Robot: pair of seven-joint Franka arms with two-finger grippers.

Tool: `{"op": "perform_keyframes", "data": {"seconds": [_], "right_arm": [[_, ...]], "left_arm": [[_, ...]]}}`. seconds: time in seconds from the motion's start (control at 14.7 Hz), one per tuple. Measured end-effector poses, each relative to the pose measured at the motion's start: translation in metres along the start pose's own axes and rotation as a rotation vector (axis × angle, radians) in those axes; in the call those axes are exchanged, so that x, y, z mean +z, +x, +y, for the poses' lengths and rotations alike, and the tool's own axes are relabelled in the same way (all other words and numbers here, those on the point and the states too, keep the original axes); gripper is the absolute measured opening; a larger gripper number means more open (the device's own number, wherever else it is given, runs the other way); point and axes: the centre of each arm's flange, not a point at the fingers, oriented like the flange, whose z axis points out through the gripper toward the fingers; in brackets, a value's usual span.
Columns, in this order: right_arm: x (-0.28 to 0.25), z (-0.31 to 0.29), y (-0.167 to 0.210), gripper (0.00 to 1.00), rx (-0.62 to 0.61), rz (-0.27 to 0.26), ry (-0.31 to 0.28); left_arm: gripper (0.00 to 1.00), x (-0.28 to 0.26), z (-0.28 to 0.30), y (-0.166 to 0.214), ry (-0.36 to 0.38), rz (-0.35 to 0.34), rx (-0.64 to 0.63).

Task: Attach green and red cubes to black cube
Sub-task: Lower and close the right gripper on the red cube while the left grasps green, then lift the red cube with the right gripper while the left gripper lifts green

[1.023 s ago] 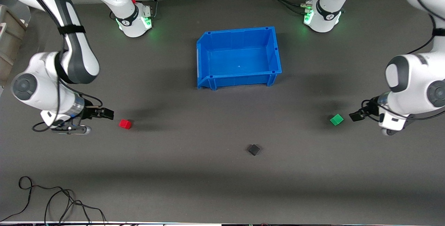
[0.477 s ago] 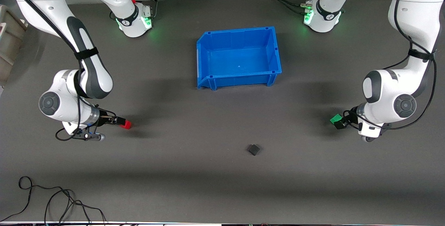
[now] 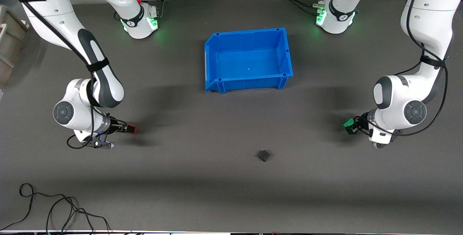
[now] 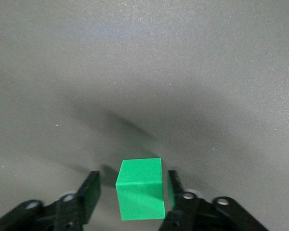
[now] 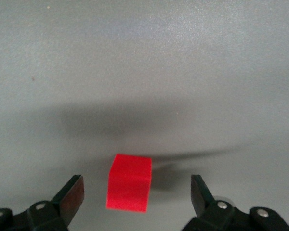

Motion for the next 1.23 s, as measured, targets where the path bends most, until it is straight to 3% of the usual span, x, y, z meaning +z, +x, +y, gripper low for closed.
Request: {"op": "perform_keyframes", "data": {"seconds": [0.07,0.14,0.34,0.41,0.68,0.95,1.02,1.23], "right_arm": [[0.005,-0.003,0.0,0.99,0.003,0.002,-0.001],[0.01,-0.006,0.0,0.99,0.013,0.002,-0.003],[0.021,-0.018,-0.003,0.99,0.048,-0.002,-0.007],[0.022,-0.026,-0.004,0.99,0.054,0.002,-0.007],[0.021,-0.028,-0.004,0.98,0.064,0.006,-0.009],[0.022,-0.021,-0.002,0.98,0.076,0.011,-0.012],[0.023,-0.019,-0.001,0.98,0.078,0.011,-0.013],[0.026,-0.016,0.0,0.98,0.083,0.02,-0.016]], "left_arm": [[0.46,0.0,0.001,0.0,0.0,0.0,0.001],[0.4,0.0,0.001,0.0,-0.001,0.001,0.002],[0.45,-0.001,0.004,-0.001,-0.004,0.008,0.001],[0.52,-0.002,0.004,0.0,-0.008,0.013,-0.001],[0.56,0.002,0.006,0.004,-0.012,0.017,-0.006],[0.52,0.008,0.007,0.005,-0.009,0.011,-0.005],[0.43,0.009,0.007,0.005,-0.008,0.009,-0.004],[0.4,0.009,0.007,0.005,-0.005,0.012,0.0]]}}
